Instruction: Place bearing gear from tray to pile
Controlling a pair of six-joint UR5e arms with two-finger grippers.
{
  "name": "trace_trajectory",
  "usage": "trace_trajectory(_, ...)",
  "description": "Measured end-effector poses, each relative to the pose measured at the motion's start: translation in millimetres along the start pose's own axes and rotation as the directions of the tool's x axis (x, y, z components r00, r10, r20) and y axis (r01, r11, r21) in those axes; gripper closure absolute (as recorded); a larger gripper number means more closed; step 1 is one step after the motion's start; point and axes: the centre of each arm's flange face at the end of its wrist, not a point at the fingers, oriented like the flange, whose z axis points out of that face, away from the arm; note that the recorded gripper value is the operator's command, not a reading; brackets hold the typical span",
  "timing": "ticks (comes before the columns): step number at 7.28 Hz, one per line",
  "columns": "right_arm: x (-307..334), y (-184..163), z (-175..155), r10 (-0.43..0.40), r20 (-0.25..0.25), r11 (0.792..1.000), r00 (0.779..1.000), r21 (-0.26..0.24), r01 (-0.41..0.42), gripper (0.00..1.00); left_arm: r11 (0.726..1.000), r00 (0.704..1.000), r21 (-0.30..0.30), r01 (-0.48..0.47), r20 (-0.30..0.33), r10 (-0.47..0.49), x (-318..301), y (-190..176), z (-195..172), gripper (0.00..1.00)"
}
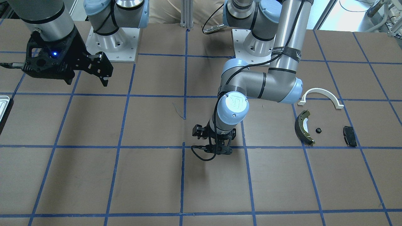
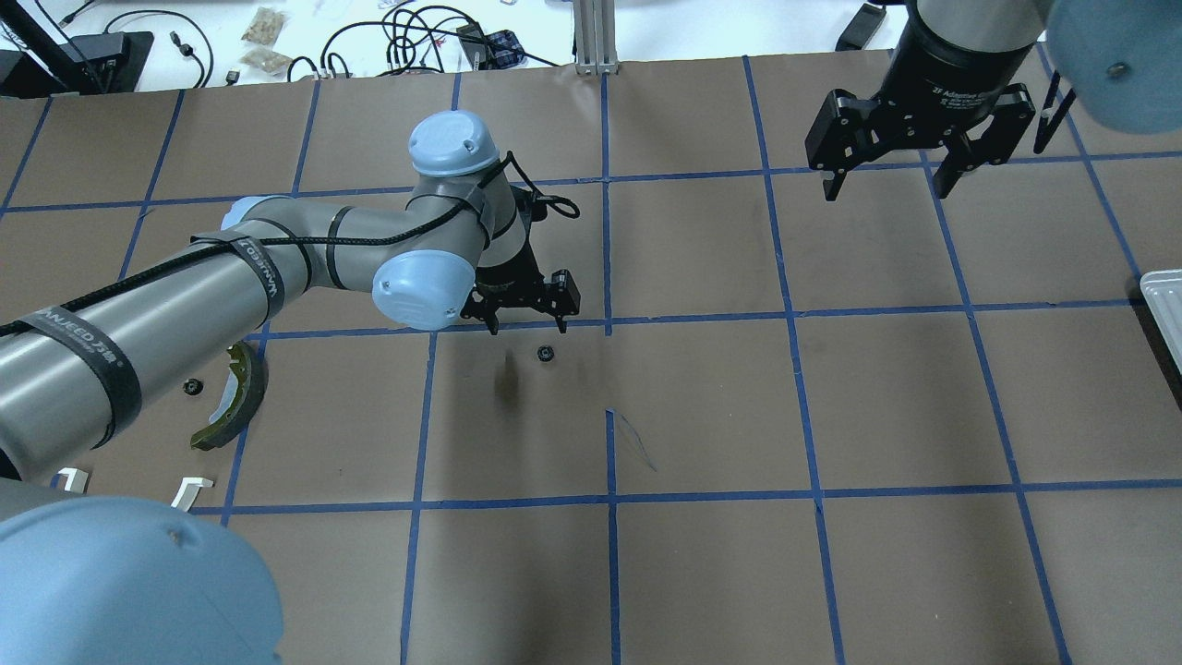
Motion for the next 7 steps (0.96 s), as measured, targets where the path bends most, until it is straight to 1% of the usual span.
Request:
trace_trajectory(1,0.4,-0.7,0.2,0.0,-0.001,1.0,1.0,0.006,0.0,0.0,1.0,1.0,0.001,0.007,0.001,-0.007,4.7,3.9,5.4,0.07)
trace_trajectory(2,0.5,-1.3,0.3,0.002,0.0,1.0,1.0,0.01,-0.002,0.0,1.0,1.0,0.0,0.009,0.001,-0.009,7.0,4.9,9.1,0.24)
trace_trajectory(3,0.4,-1.6,0.9,0.004,0.002,1.0,1.0,0.011,-0.004,0.0,1.0,1.0,-0.003,0.011,0.002,-0.011,7.7,4.7,12.6,0.26)
trace_trajectory(4,0.2,-1.5,1.4,0.004,0.002,1.0,1.0,0.009,-0.004,0.0,1.0,1.0,-0.007,0.012,0.002,-0.012,7.7,4.7,15.3,0.32)
trace_trajectory(5,0.2,-1.3,1.7,0.004,0.002,1.0,1.0,0.007,-0.004,0.0,1.0,1.0,-0.011,0.012,0.003,-0.012,7.7,5.0,16.8,0.62)
trace_trajectory(6,0.3,-0.9,2.3,0.004,0.001,1.0,1.0,0.003,-0.004,0.0,1.0,1.0,-0.013,0.013,0.003,-0.013,7.6,5.2,17.6,0.97)
trace_trajectory(7,0.4,-0.7,2.5,0.003,0.0,1.0,1.0,0.001,-0.003,0.0,1.0,1.0,-0.014,0.013,0.003,-0.013,7.5,5.1,18.0,1.0)
